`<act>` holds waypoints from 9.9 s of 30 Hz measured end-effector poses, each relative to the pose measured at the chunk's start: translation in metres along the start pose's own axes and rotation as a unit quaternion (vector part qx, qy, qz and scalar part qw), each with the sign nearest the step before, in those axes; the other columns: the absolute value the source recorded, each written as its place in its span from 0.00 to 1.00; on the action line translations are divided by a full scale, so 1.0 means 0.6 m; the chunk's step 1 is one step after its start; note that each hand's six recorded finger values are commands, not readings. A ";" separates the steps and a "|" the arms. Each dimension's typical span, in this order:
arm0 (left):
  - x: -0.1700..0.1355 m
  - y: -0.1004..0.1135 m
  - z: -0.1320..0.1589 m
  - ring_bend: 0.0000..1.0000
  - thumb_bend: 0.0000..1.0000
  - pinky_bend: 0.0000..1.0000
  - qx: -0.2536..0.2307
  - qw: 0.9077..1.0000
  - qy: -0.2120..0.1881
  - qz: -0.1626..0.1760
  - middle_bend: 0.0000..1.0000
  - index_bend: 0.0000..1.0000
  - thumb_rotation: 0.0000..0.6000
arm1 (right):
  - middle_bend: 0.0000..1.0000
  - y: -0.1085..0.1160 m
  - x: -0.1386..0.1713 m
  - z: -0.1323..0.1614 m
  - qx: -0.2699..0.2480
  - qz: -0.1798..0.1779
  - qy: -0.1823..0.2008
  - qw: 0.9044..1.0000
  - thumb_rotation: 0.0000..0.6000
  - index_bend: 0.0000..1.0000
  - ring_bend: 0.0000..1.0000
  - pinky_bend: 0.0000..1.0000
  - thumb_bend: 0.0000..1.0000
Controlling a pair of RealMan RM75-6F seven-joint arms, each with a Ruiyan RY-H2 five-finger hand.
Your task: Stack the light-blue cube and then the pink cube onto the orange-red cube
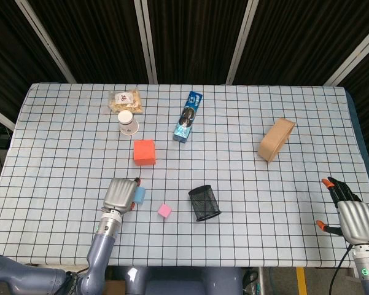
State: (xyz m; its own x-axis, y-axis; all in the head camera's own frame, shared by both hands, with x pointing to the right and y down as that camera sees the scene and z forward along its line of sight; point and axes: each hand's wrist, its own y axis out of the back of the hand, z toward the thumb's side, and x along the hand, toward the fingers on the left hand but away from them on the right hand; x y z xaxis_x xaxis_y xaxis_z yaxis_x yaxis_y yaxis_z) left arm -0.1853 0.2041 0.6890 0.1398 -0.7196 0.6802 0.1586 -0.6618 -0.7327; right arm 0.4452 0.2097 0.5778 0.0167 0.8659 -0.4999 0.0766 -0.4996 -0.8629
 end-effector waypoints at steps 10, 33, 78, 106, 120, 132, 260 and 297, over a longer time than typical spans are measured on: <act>0.001 0.004 -0.006 0.70 0.29 0.72 -0.003 1.000 0.009 0.002 0.86 0.38 1.00 | 0.11 -0.005 -0.002 0.004 -0.001 0.007 0.005 1.000 1.00 0.13 0.13 0.33 0.14; -0.012 0.181 -0.003 0.71 0.29 0.72 -0.090 0.990 0.096 0.046 0.85 0.40 1.00 | 0.11 -0.008 0.000 0.008 0.001 0.008 0.007 1.000 1.00 0.13 0.13 0.33 0.14; 0.154 0.200 -0.009 0.68 0.31 0.71 -0.059 0.984 0.161 0.046 0.84 0.43 1.00 | 0.11 -0.010 -0.001 -0.009 -0.001 0.013 -0.012 1.000 1.00 0.14 0.13 0.33 0.14; 0.165 0.192 0.000 0.68 0.31 0.71 -0.099 0.976 0.189 0.037 0.84 0.42 1.00 | 0.11 -0.008 0.003 -0.004 -0.002 0.016 -0.007 1.000 1.00 0.14 0.13 0.33 0.14; 0.168 0.204 0.012 0.68 0.31 0.71 -0.086 0.977 0.189 0.041 0.84 0.42 1.00 | 0.11 -0.008 0.002 -0.005 -0.006 0.017 -0.007 1.000 1.00 0.14 0.13 0.34 0.14; 0.173 0.198 0.010 0.68 0.31 0.70 -0.082 0.978 0.187 0.038 0.83 0.42 1.00 | 0.11 -0.009 0.003 -0.006 -0.007 0.018 -0.007 1.000 1.00 0.14 0.13 0.33 0.14; -0.002 0.024 0.157 0.67 0.27 0.70 -0.002 0.993 -0.100 -0.062 0.83 0.38 1.00 | 0.11 -0.017 -0.001 -0.002 -0.012 0.033 -0.008 0.999 1.00 0.17 0.13 0.34 0.14; 0.000 0.015 0.148 0.67 0.27 0.70 0.020 0.994 -0.084 -0.070 0.84 0.42 1.00 | 0.11 -0.019 -0.001 -0.005 -0.018 0.039 -0.014 0.999 1.00 0.17 0.13 0.35 0.14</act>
State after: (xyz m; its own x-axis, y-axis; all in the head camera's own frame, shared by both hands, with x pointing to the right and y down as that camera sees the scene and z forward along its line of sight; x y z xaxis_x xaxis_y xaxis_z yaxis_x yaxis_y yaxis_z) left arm -0.0967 0.2166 0.6844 0.2746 -0.5727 0.7724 0.2265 -0.7421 -0.6308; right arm 0.4471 0.2148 0.5884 -0.0041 0.8226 -0.5686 0.1110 -0.5648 -0.8178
